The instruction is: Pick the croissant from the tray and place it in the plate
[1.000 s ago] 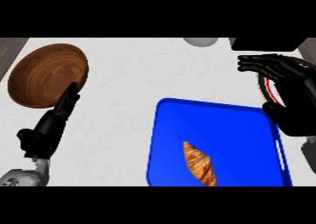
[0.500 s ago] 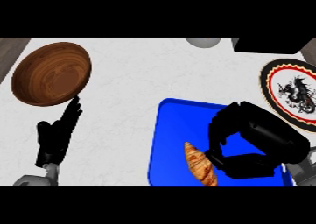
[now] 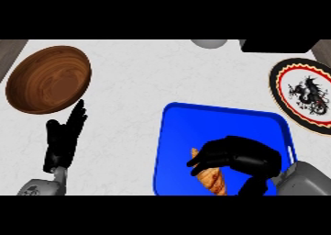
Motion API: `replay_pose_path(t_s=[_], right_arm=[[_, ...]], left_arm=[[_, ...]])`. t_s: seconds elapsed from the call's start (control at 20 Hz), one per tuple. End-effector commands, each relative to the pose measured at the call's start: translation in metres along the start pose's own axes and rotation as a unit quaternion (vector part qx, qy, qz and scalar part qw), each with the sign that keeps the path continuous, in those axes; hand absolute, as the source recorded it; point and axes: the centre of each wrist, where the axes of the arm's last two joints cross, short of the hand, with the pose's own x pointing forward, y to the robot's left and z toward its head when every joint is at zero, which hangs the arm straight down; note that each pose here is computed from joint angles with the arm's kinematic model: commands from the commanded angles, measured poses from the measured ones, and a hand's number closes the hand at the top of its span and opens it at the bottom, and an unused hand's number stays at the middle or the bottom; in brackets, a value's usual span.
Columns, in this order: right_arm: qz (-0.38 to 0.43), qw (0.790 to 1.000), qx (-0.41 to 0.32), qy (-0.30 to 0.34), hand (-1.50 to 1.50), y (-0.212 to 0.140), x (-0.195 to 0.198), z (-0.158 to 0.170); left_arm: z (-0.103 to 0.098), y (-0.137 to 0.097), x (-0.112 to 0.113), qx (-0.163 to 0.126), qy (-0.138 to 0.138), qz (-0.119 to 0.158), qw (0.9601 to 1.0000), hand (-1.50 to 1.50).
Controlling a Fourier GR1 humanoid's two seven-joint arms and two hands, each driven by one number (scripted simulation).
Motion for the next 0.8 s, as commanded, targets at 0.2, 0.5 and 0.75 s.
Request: replay_pose_path(t_s=[0.2, 0.5, 0.75], right_arm=[[0.227, 0.969, 0.090, 0.045, -1.50, -0.023, 0.017, -0.032], [0.286, 0.937, 0.178, 0.098, -1.50, 0.000, 0.063, -0.062], [0.295, 0.903, 0.256, 0.180, -1.50, -0.008, 0.052, -0.082]], left_arm=[[0.006, -0.009, -0.008, 0.001, 0.010, 0.010, 0.9999, 0.00], [0.008, -0.008, -0.010, 0.013, 0.004, 0.003, 0.9999, 0.00], [0.005, 0.007, -0.003, -0.004, 0.010, 0.001, 0.9999, 0.00]])
